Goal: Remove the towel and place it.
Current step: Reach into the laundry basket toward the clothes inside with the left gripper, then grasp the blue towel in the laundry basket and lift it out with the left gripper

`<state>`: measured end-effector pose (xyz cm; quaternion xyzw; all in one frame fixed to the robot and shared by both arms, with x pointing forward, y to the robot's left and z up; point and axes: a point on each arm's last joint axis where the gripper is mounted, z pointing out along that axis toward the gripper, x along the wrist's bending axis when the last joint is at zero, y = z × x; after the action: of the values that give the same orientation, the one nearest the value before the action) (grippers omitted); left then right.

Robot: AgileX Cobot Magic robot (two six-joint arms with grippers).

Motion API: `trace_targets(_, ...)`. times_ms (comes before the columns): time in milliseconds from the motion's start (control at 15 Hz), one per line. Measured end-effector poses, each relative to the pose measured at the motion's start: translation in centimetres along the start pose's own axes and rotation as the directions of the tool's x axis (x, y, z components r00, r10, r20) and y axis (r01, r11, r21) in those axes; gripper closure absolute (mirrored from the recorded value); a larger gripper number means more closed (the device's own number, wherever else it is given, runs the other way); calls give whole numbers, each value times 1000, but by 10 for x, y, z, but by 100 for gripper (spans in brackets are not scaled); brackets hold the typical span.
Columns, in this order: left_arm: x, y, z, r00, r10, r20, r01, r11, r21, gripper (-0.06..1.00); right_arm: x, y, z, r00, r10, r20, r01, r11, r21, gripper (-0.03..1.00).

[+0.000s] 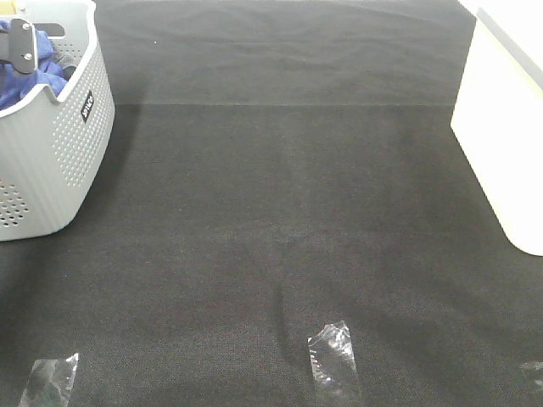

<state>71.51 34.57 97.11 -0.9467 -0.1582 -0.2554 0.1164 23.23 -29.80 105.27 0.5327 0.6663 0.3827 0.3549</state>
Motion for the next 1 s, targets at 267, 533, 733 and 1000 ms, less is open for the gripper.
trace_targets(267,2,7,11,999,-23,34,24,999,-22,1,0,0,0,1000,0,0,0,1000,0,21)
trace_targets(533,-4,6,14,996,21,85,-21,1000,-6,7,0,0,0,1000,0,0,0,1000,0,21)
trace_targets(733,-5,6,15,995,16,100,-15,1000,-11,35,0,0,0,1000,0,0,0,1000,0,21)
trace_targets(1000,-7,7,15,992,-50,118,53,999,-15,65,0,0,0,1000,0,0,0,1000,0,21)
